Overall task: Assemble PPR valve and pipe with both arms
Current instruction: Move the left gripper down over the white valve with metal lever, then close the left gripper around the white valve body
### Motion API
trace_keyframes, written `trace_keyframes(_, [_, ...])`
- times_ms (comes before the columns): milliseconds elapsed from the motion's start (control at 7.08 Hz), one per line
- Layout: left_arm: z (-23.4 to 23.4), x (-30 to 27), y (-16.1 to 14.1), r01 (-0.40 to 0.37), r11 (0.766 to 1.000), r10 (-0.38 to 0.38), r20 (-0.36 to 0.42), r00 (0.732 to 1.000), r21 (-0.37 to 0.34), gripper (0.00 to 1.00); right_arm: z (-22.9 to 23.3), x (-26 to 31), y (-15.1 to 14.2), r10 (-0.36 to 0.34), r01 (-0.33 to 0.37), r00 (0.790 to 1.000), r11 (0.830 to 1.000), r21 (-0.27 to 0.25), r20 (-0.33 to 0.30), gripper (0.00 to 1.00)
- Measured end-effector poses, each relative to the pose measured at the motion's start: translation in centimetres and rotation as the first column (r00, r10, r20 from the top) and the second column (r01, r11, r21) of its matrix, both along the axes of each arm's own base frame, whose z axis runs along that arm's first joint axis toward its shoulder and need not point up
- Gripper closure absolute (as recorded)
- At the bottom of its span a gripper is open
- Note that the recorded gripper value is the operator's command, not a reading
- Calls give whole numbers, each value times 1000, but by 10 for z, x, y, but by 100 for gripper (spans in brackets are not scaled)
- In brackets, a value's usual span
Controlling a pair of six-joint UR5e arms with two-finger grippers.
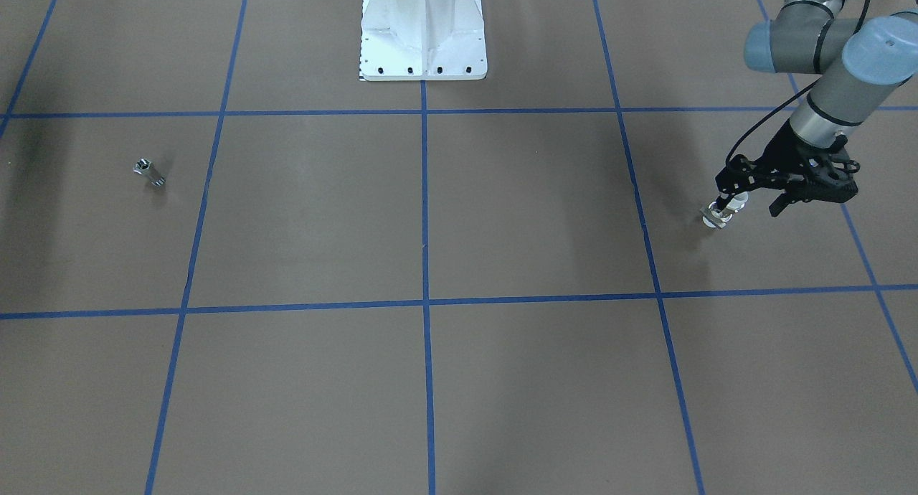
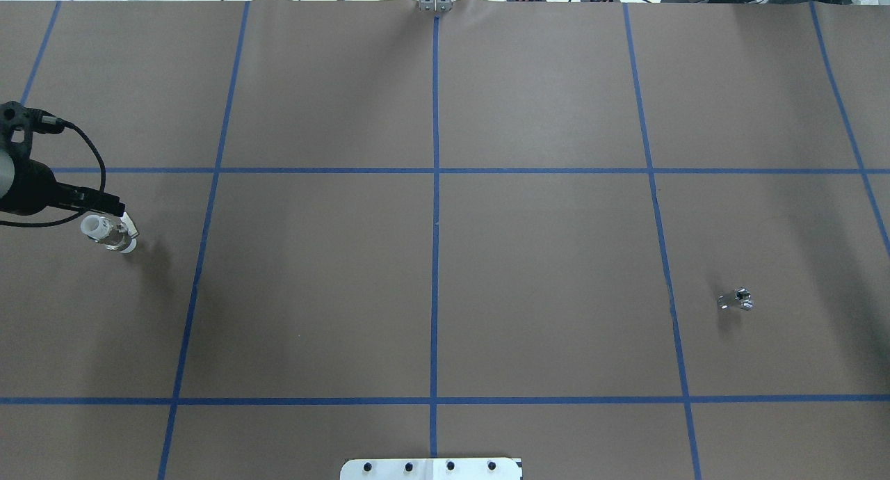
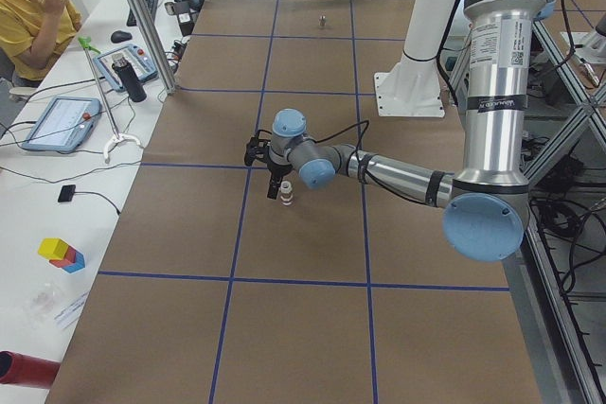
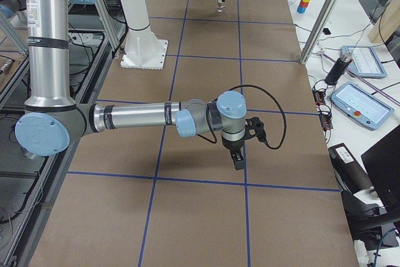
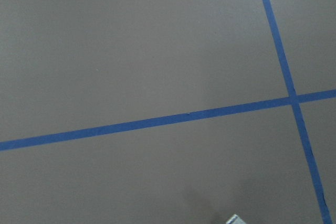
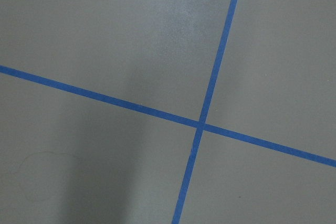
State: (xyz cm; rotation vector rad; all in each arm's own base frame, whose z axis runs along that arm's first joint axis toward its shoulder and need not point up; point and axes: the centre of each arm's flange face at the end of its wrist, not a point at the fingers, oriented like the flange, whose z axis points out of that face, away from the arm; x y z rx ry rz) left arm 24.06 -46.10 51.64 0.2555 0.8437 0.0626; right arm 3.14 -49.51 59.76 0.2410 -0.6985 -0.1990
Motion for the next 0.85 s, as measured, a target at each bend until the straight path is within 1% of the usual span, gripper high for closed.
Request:
trace_keyframes(282, [4, 17, 11, -27, 1000, 27, 10, 1000, -5, 1, 0, 0, 0, -1, 1, 1000, 1000, -1, 0, 0])
trace_keyframes(706, [10, 20, 16, -39, 999, 39, 21, 999, -6, 3, 0, -2, 0, -5, 5, 1000, 1000, -1, 1, 0])
trace_keyframes(847, [12, 19, 17, -38, 999, 38, 26, 999, -7, 19, 0, -3, 0, -6, 6, 1000, 1000, 0, 2, 0])
